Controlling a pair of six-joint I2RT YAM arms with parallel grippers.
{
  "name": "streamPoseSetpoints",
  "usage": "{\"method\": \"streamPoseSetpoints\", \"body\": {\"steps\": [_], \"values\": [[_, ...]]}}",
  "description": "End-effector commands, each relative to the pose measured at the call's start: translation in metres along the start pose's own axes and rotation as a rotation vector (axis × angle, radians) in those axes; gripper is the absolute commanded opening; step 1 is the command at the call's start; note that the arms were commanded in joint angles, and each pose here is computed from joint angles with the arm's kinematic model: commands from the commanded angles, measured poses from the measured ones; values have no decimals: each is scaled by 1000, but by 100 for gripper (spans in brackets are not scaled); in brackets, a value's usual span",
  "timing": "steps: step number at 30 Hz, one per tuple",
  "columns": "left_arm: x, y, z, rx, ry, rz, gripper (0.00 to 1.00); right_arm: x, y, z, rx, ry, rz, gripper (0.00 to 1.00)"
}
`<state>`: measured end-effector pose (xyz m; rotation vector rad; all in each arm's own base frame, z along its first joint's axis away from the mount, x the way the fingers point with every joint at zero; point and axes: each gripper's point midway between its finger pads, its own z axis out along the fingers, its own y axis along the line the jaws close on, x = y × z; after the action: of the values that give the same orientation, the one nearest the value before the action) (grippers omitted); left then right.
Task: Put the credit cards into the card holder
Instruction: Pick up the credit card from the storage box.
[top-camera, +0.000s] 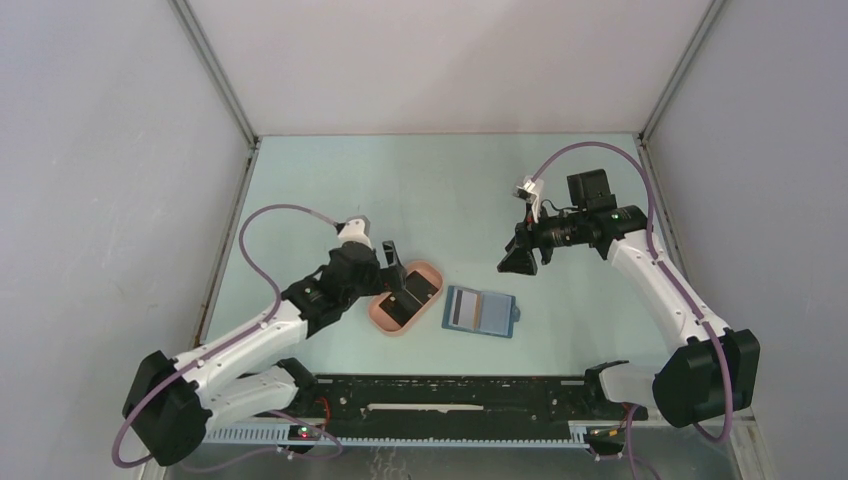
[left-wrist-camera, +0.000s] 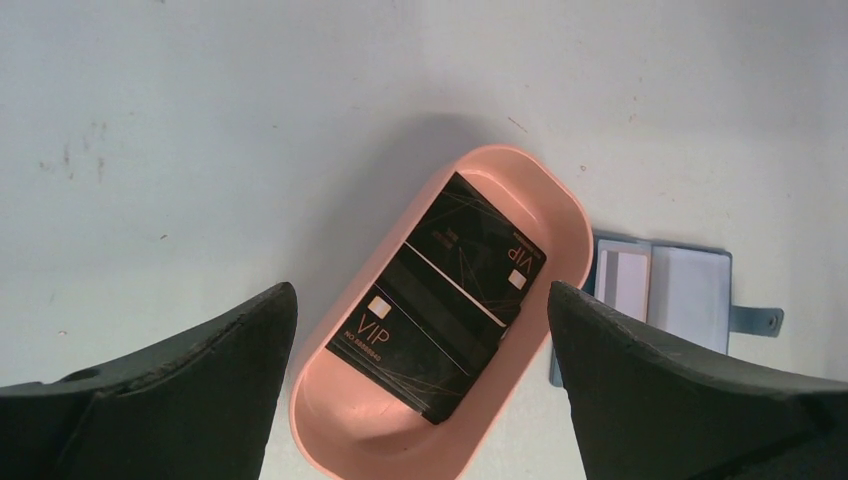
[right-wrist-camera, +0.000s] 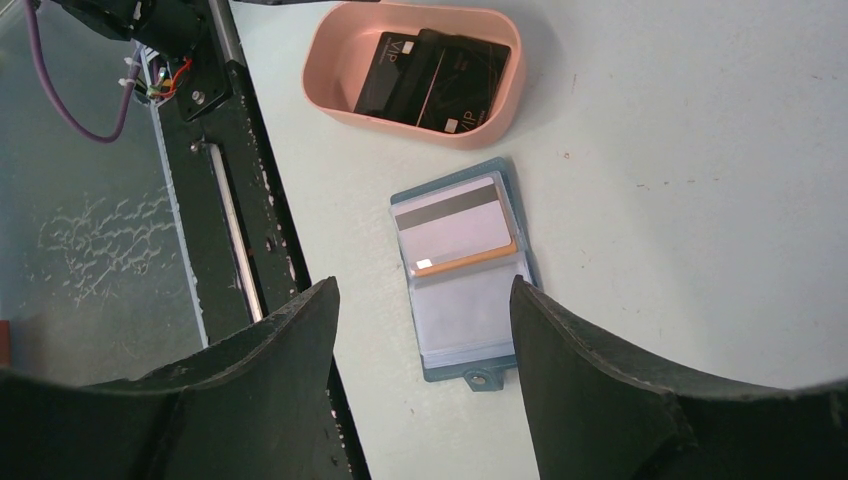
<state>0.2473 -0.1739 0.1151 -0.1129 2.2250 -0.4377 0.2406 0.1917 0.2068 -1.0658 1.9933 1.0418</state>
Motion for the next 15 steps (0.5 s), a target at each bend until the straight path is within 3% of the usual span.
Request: {"method": "streamPoseSetpoints", "body": {"steps": [1,4,9,15], "values": [[-28,-3,2,-58,-53,-8,100,-4,1,1,-12,-17,-18,72],[-28,-3,6,-90,-17,10,97,-3,0,2,-13,-13,-15,72],[-17,-24,11,-11,59,-48,72,0,-2,5,-14,0,-7,72],[2,-33,1,100,48,-244,70,2,0,10,-27,15,-10,73]]}}
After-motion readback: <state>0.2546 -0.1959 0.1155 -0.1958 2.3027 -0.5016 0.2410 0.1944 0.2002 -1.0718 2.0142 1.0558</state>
